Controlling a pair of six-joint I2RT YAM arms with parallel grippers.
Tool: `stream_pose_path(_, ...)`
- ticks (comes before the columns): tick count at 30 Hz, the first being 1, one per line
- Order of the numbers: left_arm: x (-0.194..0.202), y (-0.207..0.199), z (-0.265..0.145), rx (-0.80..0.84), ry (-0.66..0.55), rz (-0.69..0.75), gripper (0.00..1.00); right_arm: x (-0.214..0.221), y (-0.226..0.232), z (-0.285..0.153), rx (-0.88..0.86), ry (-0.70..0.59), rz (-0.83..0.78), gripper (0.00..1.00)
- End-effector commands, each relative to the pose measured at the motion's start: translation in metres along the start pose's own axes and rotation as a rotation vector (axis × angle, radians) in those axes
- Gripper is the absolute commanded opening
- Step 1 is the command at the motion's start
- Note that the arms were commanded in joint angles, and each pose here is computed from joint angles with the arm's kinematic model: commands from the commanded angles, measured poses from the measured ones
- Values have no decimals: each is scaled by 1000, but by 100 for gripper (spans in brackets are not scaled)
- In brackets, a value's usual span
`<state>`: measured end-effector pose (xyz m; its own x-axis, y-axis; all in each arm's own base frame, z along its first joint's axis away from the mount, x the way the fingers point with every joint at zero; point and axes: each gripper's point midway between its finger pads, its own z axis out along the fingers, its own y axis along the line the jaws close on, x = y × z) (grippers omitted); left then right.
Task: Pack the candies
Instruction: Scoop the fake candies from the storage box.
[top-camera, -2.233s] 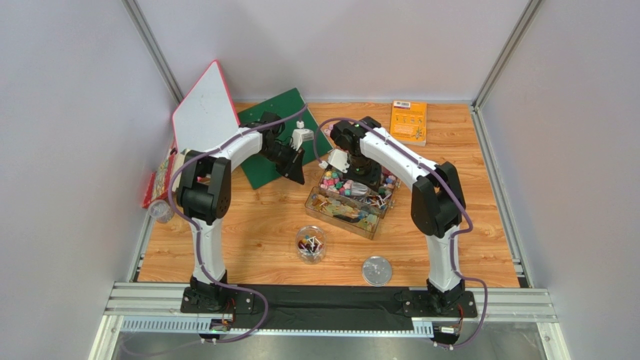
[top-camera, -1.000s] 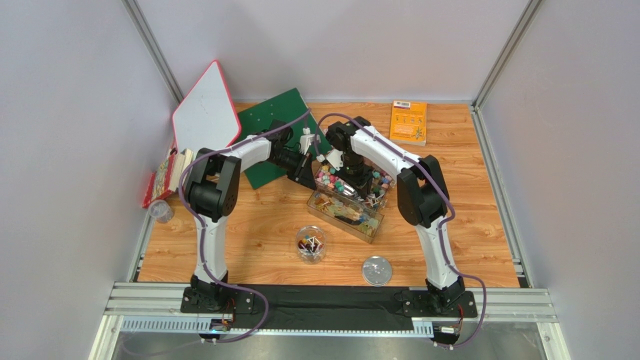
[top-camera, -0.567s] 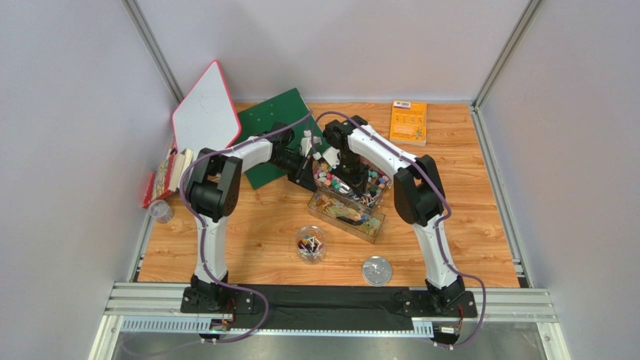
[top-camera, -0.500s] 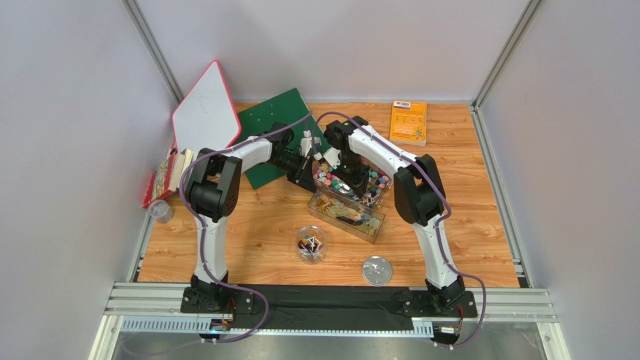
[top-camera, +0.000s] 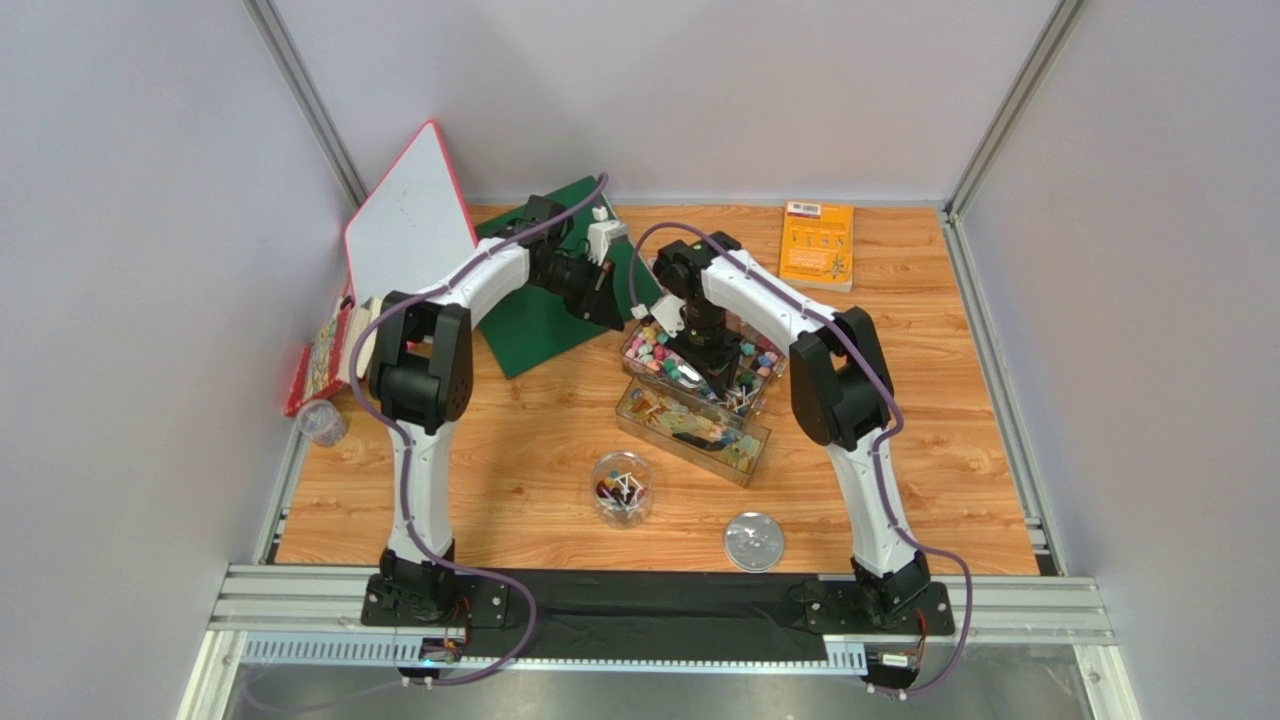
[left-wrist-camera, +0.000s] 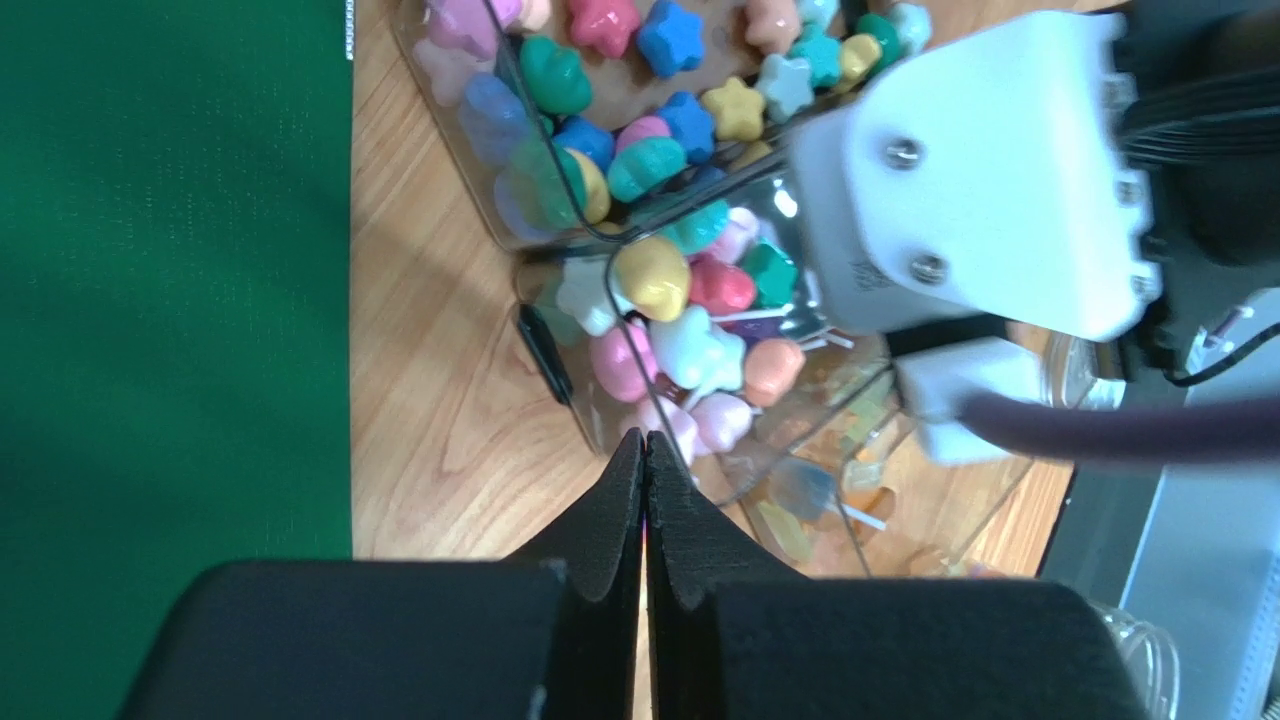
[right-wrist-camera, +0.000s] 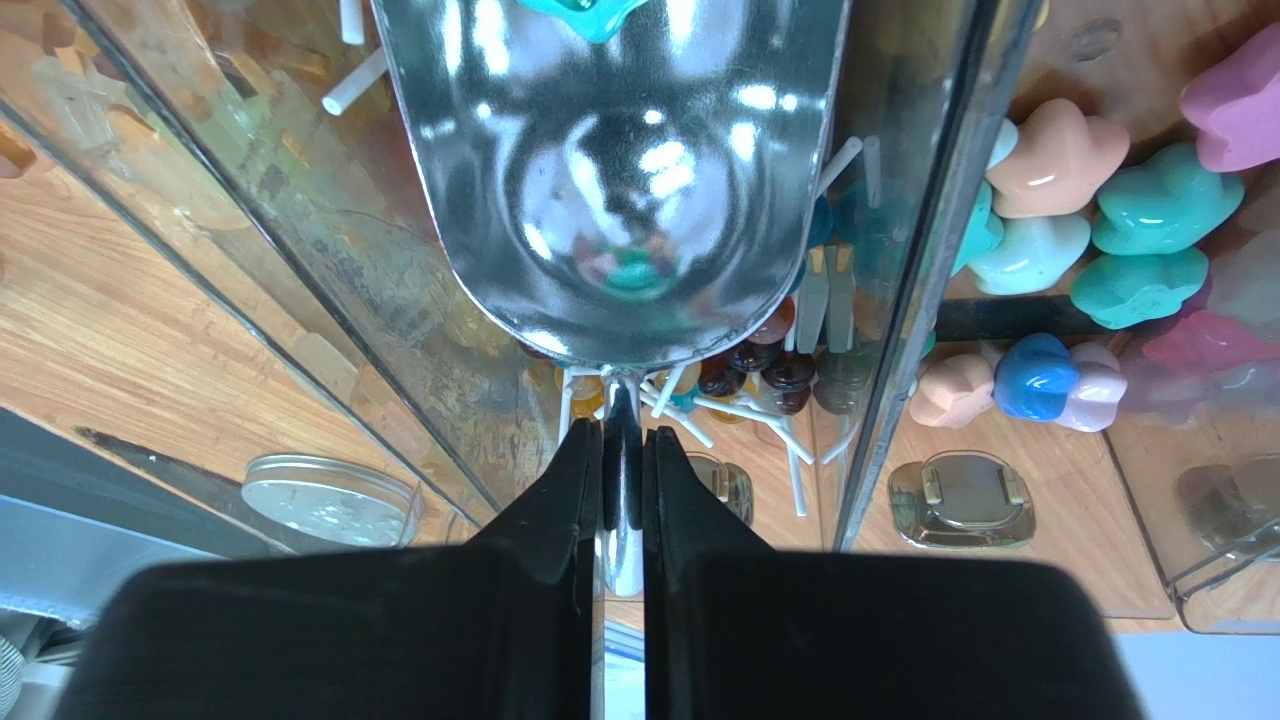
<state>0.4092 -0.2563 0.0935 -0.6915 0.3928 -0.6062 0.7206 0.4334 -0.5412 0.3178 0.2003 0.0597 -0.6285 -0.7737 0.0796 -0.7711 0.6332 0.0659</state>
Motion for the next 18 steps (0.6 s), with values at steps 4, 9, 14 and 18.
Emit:
stream_pose_path(4,20,4,34,50,68,-49,0,6,7,-5,-38,41,20,0)
stream_pose_path(9,22,-5,46,86,73,-56,0,-3,6,-2,-27,30,18,0)
stream_pose_path(14,23,-23,59,120,89,-42,0,-20,8,-4,-18,-7,15,0)
stream_pose_path(18,28,-32,66,143,99,-47,0,-30,13,-4,-26,-31,16,0)
